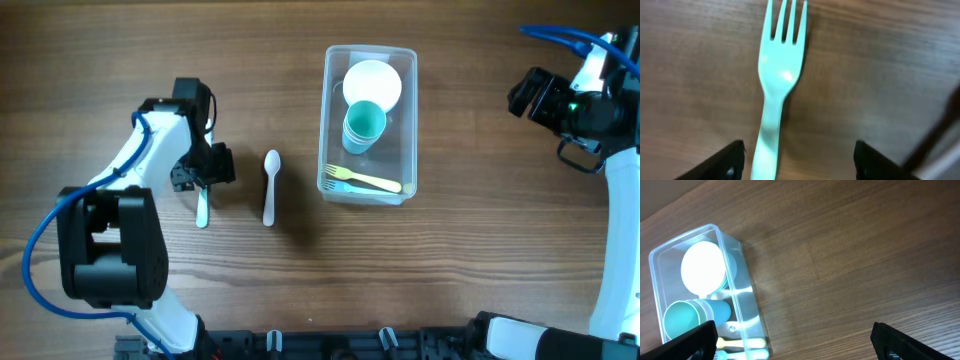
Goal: Pack container
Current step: 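Grasp the green fork with the left gripper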
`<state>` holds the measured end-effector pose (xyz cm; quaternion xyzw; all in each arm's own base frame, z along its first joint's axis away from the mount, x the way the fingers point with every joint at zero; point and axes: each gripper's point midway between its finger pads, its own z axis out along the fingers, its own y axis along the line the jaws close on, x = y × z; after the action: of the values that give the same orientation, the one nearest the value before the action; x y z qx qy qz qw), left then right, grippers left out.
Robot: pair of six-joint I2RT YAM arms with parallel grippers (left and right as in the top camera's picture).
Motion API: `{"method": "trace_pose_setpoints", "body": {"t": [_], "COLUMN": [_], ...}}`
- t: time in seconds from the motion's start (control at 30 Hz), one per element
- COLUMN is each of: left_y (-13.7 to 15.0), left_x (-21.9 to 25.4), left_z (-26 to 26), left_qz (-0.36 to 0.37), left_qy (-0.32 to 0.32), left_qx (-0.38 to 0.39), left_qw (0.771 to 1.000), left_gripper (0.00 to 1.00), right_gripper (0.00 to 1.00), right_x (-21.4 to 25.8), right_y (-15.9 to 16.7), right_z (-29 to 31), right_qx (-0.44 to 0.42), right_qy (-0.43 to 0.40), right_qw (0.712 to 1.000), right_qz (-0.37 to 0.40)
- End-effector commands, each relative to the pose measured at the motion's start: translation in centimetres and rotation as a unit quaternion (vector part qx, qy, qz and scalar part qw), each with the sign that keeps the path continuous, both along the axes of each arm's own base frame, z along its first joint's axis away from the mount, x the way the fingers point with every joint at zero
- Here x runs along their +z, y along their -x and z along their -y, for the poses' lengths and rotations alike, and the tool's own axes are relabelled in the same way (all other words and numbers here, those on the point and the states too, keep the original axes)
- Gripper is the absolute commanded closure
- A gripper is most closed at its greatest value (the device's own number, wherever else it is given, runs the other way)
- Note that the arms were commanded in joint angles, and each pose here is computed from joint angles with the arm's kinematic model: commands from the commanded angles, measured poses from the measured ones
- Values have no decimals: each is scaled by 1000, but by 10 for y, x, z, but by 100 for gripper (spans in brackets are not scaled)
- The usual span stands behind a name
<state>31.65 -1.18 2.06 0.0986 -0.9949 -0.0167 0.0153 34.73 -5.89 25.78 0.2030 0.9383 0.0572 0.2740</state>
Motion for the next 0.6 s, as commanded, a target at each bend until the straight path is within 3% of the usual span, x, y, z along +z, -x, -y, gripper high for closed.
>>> {"method": "trace_pose_setpoints", "body": {"t": [0.0,0.13,0.37,0.57], "left_y": [8,1,1,-11], "left_x": [-21,-29,-29,3], "left_z": [-9,-14,-18,2], "left_qz": [8,31,31,49], "left_qy": [-20,-19,-10,37], "left_qx": [-9,-12,-12,-19], "left_qw": [1000,999,999,998], "left_gripper": [28,31,96,96], "right_gripper": [0,0,0,0], "right_x": [-3,-3,-3,-3], "right_y": [-1,-1,-1,-1], "right_z": [-2,-2,-2,-2], "right_qx": [-2,-2,-2,-2], "right_qy": [-10,-10,-10,-10], "right_qw": [1000,1000,1000,1000], "right_qz": [-2,-2,-2,-2]}}
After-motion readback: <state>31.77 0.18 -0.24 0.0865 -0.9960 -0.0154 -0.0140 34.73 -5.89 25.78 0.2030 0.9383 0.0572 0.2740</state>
